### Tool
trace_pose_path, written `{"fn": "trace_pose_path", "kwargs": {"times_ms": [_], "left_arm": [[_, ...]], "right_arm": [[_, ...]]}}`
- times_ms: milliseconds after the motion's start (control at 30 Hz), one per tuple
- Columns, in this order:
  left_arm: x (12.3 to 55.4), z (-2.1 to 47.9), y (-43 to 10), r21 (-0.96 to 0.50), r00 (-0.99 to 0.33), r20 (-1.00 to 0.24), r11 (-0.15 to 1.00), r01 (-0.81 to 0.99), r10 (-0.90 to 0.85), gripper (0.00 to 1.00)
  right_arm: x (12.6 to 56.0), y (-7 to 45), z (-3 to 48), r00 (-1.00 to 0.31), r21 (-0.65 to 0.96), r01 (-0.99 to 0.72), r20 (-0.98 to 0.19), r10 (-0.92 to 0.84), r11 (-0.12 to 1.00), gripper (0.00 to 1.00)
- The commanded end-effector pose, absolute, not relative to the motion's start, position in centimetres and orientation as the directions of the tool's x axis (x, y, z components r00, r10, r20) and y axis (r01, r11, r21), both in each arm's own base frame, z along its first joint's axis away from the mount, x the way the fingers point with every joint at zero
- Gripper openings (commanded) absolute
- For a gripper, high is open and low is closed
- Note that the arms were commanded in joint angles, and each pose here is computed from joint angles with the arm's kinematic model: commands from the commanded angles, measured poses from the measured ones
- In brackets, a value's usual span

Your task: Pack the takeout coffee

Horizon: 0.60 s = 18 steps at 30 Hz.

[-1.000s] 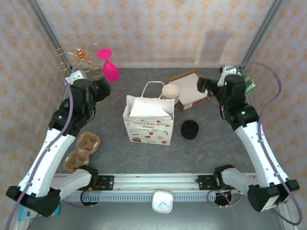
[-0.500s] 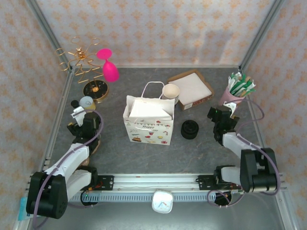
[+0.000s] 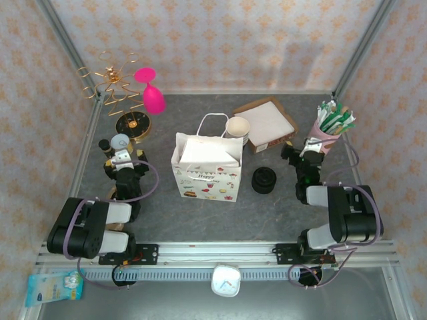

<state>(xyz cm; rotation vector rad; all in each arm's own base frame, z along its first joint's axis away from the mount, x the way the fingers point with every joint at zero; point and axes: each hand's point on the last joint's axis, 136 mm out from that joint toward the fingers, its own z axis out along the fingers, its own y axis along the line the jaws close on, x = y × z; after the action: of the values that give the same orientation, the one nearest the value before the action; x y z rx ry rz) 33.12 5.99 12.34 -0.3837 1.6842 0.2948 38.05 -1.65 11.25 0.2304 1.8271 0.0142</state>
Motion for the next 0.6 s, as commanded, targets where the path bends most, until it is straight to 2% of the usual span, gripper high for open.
{"fn": "trace_pose_path", "kwargs": {"times_ms": [0, 133, 200, 267, 567], "left_arm": [[34.9, 15.1, 4.6, -0.075, 0.0, -0.997, 0.947, -0.312, -0.079, 1.0], [36.0, 14.6, 3.9, -0.066, 0.009, -0.998, 0.964, -0.256, -0.066, 1.0], [36.6, 13.4, 4.7, -0.068, -0.066, -0.994, 0.949, -0.307, -0.092, 1.0], [36.4, 13.7, 4.9, -0.073, -0.035, -0.995, 0.947, -0.311, -0.089, 1.0], [36.4, 13.6, 4.9, -0.073, -0.045, -0.995, 0.946, -0.316, -0.092, 1.0]], "right_arm": [[37.6, -0.4, 12.6, -0.133, 0.141, 0.052, -0.98, 0.147, 0.989, 1.0], [37.5, -0.9, 12.4, -0.127, 0.151, 0.085, -0.979, 0.161, 0.985, 1.0], [37.5, -1.7, 12.4, -0.122, 0.161, 0.135, -0.977, 0.177, 0.978, 1.0], [37.5, -1.7, 12.3, -0.125, 0.162, 0.136, -0.976, 0.179, 0.977, 1.0], [37.8, -1.7, 12.1, -0.134, 0.157, 0.139, -0.975, 0.175, 0.978, 0.99]]}}
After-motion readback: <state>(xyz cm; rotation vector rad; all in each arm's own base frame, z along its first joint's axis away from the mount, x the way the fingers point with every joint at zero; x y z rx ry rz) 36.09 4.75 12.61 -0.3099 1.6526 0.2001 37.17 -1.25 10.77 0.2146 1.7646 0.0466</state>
